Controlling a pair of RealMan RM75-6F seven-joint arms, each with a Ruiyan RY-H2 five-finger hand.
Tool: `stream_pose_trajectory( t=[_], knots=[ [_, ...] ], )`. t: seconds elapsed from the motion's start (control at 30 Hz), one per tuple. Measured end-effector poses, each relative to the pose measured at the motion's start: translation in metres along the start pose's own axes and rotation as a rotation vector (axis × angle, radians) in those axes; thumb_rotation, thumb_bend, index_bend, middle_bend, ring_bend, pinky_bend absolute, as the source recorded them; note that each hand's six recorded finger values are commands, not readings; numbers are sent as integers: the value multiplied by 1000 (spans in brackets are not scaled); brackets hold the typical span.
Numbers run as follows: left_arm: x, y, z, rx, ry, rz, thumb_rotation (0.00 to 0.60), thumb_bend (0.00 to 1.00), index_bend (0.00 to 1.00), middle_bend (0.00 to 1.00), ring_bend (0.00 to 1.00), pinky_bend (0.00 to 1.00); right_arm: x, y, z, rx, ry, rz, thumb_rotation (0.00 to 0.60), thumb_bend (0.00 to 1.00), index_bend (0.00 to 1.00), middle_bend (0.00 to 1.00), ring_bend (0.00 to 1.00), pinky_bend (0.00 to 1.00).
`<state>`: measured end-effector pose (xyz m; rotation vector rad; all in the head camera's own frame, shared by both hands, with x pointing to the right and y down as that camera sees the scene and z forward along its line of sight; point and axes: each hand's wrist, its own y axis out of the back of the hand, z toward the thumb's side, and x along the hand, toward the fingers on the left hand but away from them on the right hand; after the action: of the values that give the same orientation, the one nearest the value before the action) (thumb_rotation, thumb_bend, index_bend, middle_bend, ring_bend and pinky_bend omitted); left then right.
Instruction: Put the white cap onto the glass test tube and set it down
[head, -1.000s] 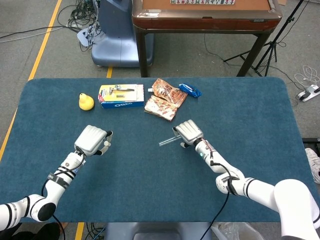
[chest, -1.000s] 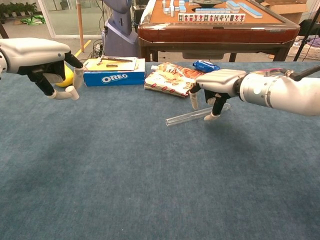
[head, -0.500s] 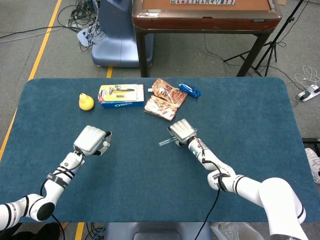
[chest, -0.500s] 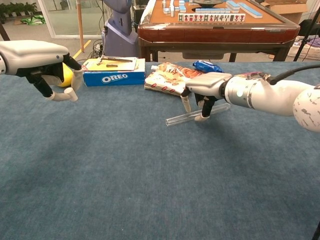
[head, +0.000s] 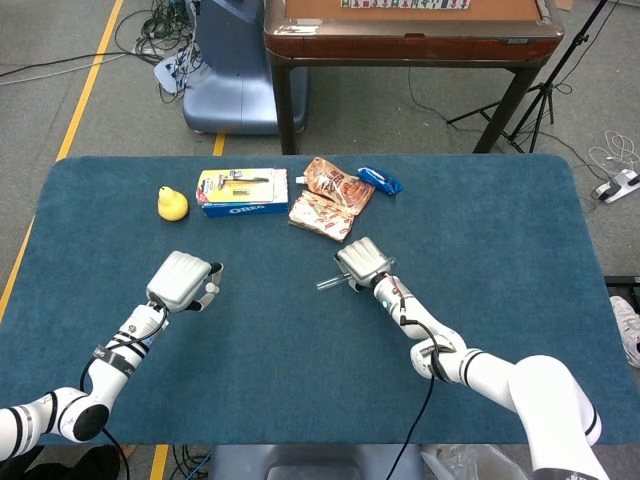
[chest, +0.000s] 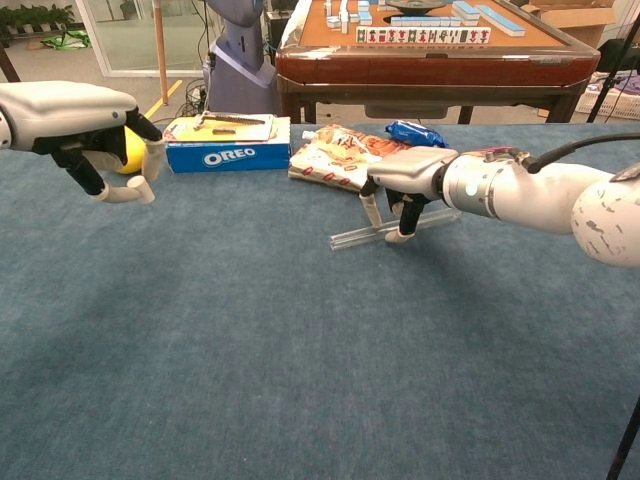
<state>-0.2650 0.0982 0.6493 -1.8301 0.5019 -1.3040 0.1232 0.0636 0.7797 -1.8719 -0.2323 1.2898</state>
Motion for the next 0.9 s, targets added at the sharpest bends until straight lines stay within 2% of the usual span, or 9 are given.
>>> stream_pose_trajectory(
  t=[0.23, 0.53, 0.7, 0.9],
  knots=[
    [1, 0, -1, 0, 2, -1, 600, 314, 581, 1000, 1000, 1000, -2, 0, 2, 1, -3, -6, 600, 299, 585, 1000, 1000, 1000],
    [3, 8, -6, -23, 17, 20, 600, 314, 582, 1000, 1000, 1000, 0, 7, 1, -61, -7, -48, 600, 321, 736, 1000, 1000, 1000],
    [5, 24, -8, -65, 20, 60, 600, 314, 582, 1000, 1000, 1000, 8, 23, -4, -159, -1, -108, 600, 340, 808, 1000, 1000, 1000],
    [3, 53, -2, -132, -3, 129, 600, 314, 582, 1000, 1000, 1000, 25, 48, -9, -288, 27, -193, 600, 341, 846, 1000, 1000, 1000]
  ],
)
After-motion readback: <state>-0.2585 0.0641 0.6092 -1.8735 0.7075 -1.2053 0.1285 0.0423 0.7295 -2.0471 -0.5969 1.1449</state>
